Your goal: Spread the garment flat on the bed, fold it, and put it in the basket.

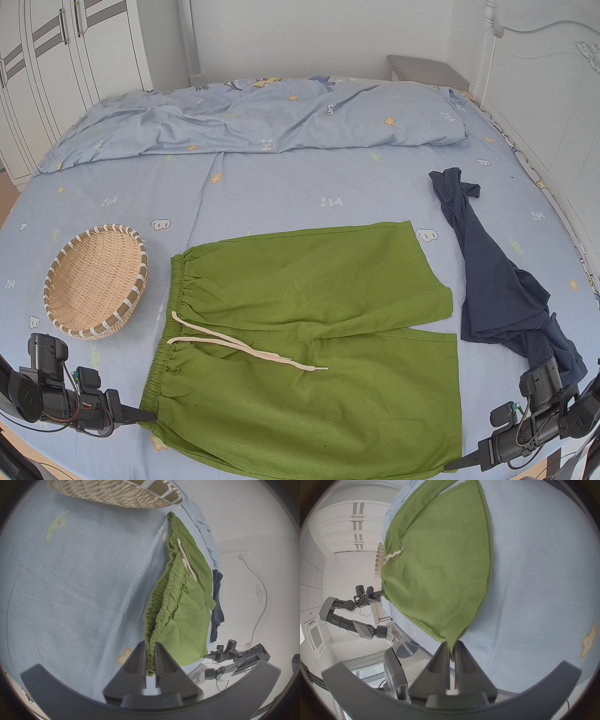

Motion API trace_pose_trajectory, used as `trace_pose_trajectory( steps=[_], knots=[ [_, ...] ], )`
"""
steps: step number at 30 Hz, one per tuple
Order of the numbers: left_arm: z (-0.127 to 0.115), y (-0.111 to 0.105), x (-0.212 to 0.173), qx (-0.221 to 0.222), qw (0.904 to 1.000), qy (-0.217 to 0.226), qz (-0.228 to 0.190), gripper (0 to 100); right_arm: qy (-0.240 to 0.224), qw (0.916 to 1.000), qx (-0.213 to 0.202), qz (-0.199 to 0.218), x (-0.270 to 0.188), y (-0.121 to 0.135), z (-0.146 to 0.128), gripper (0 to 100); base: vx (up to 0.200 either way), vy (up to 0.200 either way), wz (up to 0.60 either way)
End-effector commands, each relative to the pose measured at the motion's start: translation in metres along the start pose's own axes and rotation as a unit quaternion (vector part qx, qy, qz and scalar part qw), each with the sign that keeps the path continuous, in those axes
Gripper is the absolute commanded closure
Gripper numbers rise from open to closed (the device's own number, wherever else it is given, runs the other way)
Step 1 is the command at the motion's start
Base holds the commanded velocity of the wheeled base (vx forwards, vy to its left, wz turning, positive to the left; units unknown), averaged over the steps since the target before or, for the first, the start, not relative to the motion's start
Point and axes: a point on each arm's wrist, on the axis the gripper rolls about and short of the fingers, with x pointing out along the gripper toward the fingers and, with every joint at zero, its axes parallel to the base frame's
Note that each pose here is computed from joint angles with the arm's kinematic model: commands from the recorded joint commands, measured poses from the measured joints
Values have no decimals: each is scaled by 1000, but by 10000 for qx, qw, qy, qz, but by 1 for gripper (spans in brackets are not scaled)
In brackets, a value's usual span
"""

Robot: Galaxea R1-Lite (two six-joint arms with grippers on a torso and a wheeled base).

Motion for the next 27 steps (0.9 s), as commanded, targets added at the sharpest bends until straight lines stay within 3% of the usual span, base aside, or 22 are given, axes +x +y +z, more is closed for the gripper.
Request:
trace_pose_trajectory(
  steps=[1,2,4,5,6,10,16,19,20,27],
  knots=[
    [-3,-11,-1,45,9998,158,-71,100,-785,9967,-178,59,-22,6,0,100,0,0,0],
    [-4,-20,-4,-24,9997,218,-117,100,-1204,9924,-253,98,-33,9,3,100,0,0,0],
    [-4,-20,-4,-24,9997,218,-117,100,-1204,9924,-253,98,-33,9,3,100,0,0,0],
    [-1,-41,-14,-312,9987,335,-210,100,-1784,9833,-314,187,-49,18,12,100,0,0,0],
    [1,-56,-20,-526,9972,460,-260,100,-2010,9789,-305,224,-58,25,18,100,0,0,0],
    [13,-84,-34,-774,9950,562,-281,100,-2308,9716,-448,255,-83,45,30,100,0,0,0],
    [32,-97,-40,-822,9951,450,-323,100,-2523,9651,-632,314,-112,70,53,100,0,0,0],
    [51,-98,-30,-1186,9912,521,-274,100,-2870,9536,-831,361,-132,86,74,100,0,0,0],
    [51,-98,-30,-1186,9912,521,-274,100,-2870,9536,-831,361,-132,86,74,100,0,0,0],
    [94,-104,-28,-1435,9888,297,-273,100,-3092,9470,-822,288,-148,93,134,100,0,0,0]
  ],
)
